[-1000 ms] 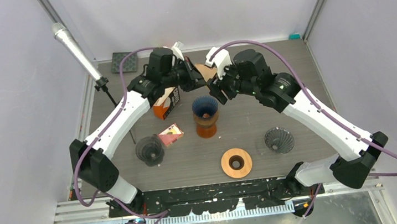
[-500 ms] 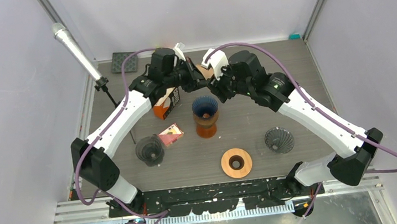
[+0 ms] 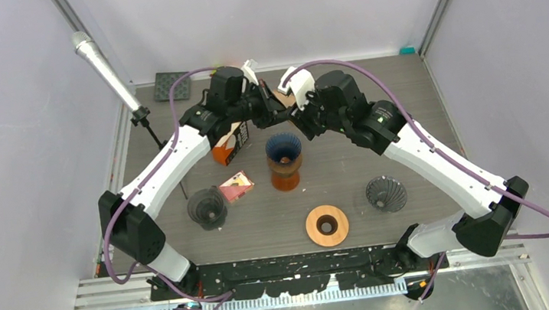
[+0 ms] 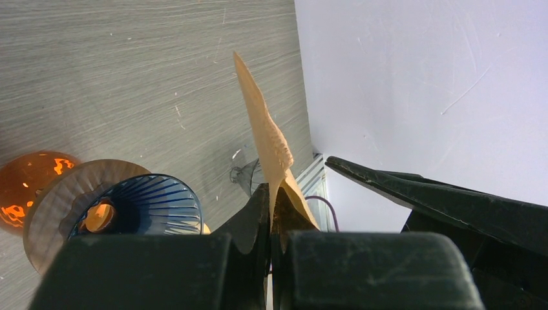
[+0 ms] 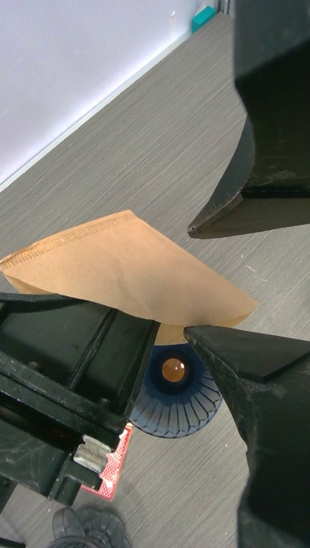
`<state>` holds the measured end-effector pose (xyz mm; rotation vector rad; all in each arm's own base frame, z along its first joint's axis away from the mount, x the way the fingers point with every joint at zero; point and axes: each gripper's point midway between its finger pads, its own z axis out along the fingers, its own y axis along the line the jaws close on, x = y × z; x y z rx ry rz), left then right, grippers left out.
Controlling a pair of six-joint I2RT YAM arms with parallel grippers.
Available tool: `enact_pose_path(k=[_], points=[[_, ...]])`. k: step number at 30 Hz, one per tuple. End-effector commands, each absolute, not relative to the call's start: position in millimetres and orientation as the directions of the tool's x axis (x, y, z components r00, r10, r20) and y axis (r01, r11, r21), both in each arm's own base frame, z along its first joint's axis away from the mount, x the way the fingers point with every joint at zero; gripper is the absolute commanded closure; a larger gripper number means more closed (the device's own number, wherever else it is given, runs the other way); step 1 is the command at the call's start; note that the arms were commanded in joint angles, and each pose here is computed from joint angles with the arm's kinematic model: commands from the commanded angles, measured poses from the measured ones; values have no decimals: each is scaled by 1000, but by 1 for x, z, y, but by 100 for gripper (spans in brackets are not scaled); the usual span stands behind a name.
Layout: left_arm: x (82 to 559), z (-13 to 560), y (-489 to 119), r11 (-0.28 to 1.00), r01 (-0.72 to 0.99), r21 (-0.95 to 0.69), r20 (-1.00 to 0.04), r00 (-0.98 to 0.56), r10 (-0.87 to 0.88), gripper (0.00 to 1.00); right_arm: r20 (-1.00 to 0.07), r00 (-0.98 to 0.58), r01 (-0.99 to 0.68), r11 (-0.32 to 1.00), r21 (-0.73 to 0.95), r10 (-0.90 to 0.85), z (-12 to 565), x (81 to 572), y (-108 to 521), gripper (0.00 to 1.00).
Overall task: Place the coffee filter in the dripper
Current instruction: Pick up the coffee filter from the coffee filter holder.
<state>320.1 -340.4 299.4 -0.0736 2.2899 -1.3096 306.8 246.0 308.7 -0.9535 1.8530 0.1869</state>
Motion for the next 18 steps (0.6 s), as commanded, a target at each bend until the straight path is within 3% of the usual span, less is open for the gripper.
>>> enact_pose_path(k=[1,18], points=[[317,319,-345,493,244,-835,-419,-863,-282,100,-857,-130,-637,705,-313,-498,334,315,244,44],[316,317,-347,499,293,-816,-460,-851,-253,100,-837,-105,-567,724,-393,-537,339,322,232,49]])
